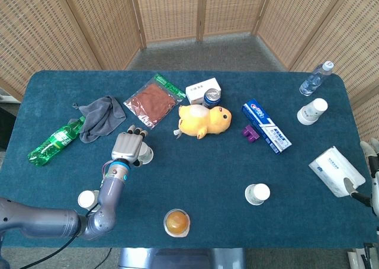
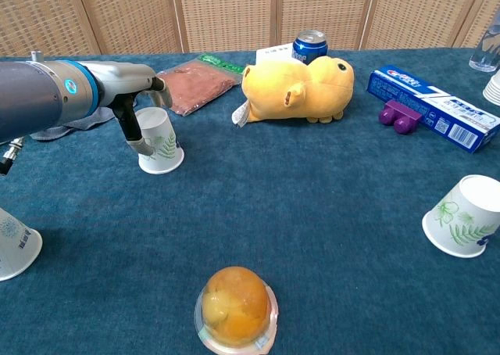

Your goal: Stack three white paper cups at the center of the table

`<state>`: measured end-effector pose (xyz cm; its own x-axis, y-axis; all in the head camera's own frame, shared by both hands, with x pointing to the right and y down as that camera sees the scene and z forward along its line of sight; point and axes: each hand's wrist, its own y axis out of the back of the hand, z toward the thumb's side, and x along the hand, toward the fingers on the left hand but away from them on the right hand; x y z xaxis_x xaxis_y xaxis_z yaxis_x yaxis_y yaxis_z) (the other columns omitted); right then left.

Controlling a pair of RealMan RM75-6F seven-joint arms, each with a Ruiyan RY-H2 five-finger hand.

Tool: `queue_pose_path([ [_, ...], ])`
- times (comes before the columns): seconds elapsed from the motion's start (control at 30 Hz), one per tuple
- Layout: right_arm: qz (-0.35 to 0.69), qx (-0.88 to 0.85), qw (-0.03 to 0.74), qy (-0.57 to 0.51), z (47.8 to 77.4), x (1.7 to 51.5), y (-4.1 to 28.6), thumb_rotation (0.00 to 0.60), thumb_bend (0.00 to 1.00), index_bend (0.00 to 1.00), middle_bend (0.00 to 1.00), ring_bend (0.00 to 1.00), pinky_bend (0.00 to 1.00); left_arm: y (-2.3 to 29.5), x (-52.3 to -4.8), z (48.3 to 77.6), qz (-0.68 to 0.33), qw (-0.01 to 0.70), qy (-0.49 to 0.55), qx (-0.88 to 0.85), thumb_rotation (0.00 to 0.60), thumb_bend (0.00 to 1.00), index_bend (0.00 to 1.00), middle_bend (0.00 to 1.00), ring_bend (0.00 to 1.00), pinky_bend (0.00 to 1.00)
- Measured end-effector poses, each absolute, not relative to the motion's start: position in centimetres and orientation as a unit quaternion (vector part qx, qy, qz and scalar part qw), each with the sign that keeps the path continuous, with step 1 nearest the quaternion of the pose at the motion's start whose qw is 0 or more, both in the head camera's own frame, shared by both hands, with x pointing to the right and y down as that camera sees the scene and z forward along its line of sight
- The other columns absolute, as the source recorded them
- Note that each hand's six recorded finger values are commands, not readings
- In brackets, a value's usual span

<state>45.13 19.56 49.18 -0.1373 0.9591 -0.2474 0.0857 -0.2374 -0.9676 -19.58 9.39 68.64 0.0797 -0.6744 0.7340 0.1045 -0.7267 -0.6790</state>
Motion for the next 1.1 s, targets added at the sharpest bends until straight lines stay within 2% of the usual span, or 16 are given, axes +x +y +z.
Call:
queue_pose_path([
  [0.2,0.576,-0.534,0.379,-0.489,49.1,45.3,19.6,0.6,0.32,0.12,0.02,0.0,0.02,9.5,-19.3,69.0,-0.647,0.308,0.215,-0.664,0.6,0.26,0.36,0.36,0.29,0.48],
  [0.33,0.576,-0.535,0.379,-0.489,49.1,45.3,19.5,0.6,0.32,0.12,0.02,0.0,0.02,9.4,-19.2,68.8,-0.643,0.314,0.22,-0.663,0.6,0.27,0.39,0.39,0.32,0.5],
  [0.7,0.577,-0.536,0.38,-0.485,49.3,45.1,19.6,0.6,0.32,0.12,0.02,0.0,0.02,9.5,-18.5,67.6,-0.609,0.309,0.228,-0.694,0.6,0.27,0.4,0.4,0.33,0.5],
  [1.1,0.578,-0.536,0.381,-0.483,49.4,45.0,19.6,0.6,0.32,0.12,0.02,0.0,0.02,9.8,-15.8,64.4,-0.511,0.319,0.201,-0.773,0.6,0.25,0.39,0.39,0.3,0.47],
])
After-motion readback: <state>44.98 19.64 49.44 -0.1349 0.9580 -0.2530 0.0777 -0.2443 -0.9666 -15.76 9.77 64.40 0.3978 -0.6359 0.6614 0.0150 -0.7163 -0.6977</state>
